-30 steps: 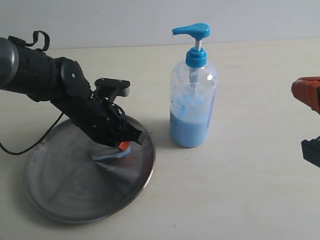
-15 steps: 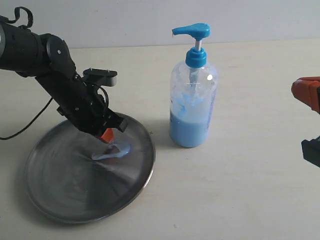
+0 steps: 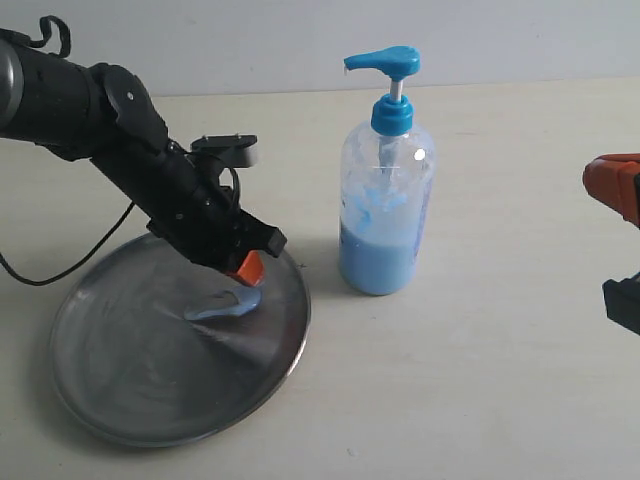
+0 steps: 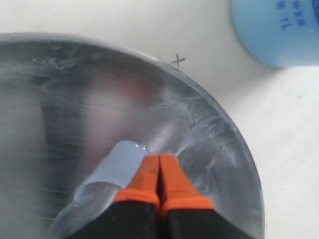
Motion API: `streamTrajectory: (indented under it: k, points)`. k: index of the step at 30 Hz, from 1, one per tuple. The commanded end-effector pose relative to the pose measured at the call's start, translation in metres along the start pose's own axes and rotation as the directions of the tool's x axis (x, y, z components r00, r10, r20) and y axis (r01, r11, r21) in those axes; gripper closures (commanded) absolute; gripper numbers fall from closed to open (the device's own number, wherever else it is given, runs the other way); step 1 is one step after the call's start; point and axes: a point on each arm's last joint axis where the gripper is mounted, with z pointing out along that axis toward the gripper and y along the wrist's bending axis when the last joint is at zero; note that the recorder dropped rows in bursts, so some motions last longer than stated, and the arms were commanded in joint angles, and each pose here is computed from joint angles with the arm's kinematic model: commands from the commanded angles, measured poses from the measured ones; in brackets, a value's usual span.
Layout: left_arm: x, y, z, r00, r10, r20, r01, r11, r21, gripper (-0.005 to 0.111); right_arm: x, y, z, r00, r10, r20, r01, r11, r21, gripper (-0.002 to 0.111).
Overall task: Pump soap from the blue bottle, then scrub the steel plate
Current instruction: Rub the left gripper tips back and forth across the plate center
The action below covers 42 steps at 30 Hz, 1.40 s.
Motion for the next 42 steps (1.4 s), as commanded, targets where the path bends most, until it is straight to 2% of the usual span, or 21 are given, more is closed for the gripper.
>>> streamTrajectory:
  k: [1,7,15,18,21,27,36,42]
  points:
    - [-0.001,-0.002,0.001,1.000,0.000,0.005,0.000,1.000,0.019,0.107,0.000,0.000,0.000,1.000,-0.002,0.009,0.002,1.000,0.001,0.108]
    - [0.004,0.008,0.023,0.998,-0.002,-0.062,0.004,1.000,0.019,0.107,0.001,-0.001,0.000,1.000,-0.002,0.002,0.002,1.000,0.006,0.108]
    - [0.002,0.040,0.011,0.997,-0.070,-0.020,0.069,0.997,-0.018,0.107,0.000,-0.001,0.000,1.000,-0.012,0.005,0.012,1.000,0.009,0.108]
    - [0.007,0.048,0.008,0.996,-0.060,-0.069,0.059,0.998,-0.021,0.107,0.000,-0.001,0.000,1.000,-0.013,0.006,0.013,1.000,0.010,0.108]
    - [0.010,0.049,0.006,0.992,-0.004,-0.127,-0.001,0.999,-0.040,0.107,0.000,-0.001,0.000,1.000,-0.015,0.006,0.015,1.000,0.011,0.108]
    - [0.008,0.045,-0.003,0.978,0.025,-0.208,-0.027,1.000,-0.005,0.107,0.000,-0.001,0.000,1.000,-0.015,0.006,0.015,1.000,0.011,0.108]
    - [0.004,0.035,-0.001,0.984,-0.005,-0.177,0.013,0.999,0.050,0.107,0.000,-0.001,0.000,1.000,-0.015,0.008,0.015,1.000,0.009,0.108]
    - [0.002,0.020,0.010,0.985,0.038,-0.167,-0.031,0.999,0.043,0.107,0.000,-0.001,0.000,1.000,-0.015,0.008,0.015,1.000,0.009,0.108]
